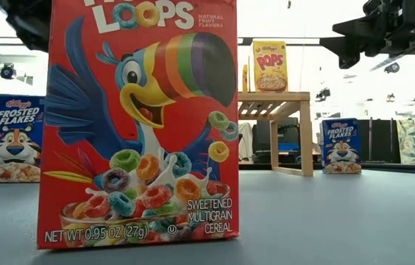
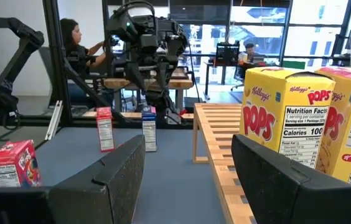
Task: Stack cereal on shelf
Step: Put the left blue cereal box on the shelf
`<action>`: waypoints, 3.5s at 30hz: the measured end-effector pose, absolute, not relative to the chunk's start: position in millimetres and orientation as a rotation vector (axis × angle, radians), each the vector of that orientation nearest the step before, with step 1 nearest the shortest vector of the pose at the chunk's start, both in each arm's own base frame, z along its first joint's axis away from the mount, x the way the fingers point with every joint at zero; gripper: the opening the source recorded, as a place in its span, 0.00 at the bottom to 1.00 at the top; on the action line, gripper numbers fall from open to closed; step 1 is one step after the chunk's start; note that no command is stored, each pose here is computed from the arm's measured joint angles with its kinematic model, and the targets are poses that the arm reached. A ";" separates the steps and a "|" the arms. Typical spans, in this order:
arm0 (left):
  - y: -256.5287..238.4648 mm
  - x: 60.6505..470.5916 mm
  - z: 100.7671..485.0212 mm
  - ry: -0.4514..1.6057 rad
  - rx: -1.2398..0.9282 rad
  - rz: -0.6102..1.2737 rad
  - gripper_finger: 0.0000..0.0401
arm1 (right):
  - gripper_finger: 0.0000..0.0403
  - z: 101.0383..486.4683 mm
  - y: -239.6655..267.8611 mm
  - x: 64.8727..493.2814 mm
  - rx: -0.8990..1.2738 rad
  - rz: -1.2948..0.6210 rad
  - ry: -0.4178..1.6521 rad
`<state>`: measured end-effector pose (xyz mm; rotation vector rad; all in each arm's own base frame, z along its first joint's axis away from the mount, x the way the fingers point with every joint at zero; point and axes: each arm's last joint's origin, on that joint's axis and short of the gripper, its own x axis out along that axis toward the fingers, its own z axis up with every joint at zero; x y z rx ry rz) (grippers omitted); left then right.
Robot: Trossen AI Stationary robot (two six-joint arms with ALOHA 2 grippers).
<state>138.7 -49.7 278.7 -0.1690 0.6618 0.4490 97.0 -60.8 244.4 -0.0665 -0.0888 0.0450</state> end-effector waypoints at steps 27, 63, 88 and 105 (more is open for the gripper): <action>-43.3 113.8 238.7 0.904 -0.241 0.370 0.58 | 0.57 238.9 -61.6 98.0 -0.045 0.044 -0.047; -46.7 115.5 216.1 1.035 -0.282 0.403 0.51 | 0.57 236.5 -62.0 98.3 -0.039 0.040 -0.040; -50.2 138.9 291.8 0.650 -0.142 0.342 0.33 | 0.57 236.2 -62.9 98.6 -0.036 0.019 -0.038; -11.1 190.8 337.6 0.274 0.028 0.192 0.33 | 0.57 236.2 -63.0 98.6 -0.022 0.017 -0.039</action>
